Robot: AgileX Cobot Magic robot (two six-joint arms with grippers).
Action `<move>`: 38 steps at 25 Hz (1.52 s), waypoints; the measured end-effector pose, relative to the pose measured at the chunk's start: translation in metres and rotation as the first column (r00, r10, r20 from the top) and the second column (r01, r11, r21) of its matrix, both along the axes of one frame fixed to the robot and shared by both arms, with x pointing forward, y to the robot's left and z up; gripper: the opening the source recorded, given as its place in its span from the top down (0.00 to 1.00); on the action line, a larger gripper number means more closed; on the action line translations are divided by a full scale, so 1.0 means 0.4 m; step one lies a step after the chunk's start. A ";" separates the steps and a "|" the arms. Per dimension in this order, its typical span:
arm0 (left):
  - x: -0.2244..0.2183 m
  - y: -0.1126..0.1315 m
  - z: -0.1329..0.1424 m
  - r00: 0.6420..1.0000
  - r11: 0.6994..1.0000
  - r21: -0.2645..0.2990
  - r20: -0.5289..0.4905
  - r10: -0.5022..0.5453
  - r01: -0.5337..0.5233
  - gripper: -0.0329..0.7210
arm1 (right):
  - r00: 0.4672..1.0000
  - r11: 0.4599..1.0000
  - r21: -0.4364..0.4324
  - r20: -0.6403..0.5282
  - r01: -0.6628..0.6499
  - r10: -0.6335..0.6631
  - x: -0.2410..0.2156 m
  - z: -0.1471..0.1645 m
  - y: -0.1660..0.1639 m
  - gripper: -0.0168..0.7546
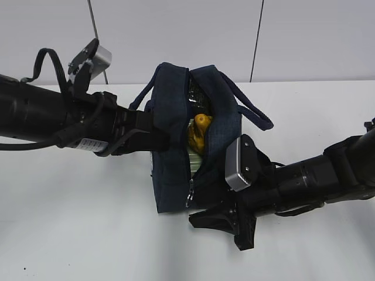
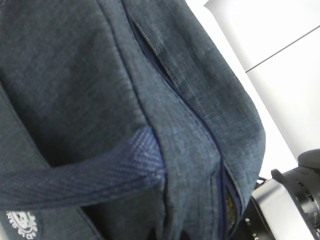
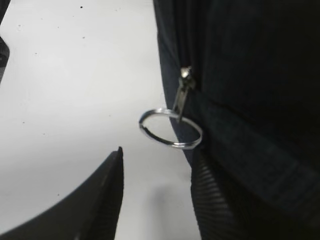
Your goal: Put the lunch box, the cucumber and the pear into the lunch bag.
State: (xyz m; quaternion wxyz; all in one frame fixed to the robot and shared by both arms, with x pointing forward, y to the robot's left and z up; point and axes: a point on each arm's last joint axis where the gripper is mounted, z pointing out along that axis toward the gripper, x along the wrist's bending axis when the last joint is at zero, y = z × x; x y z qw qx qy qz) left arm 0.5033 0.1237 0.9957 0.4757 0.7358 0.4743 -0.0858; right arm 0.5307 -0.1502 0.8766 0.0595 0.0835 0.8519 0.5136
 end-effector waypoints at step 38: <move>0.000 0.000 0.000 1.000 1.000 0.001 0.003 -0.002 0.002 0.97 | 0.995 0.996 0.054 -0.074 0.065 -0.061 0.035 0.027 0.011 0.97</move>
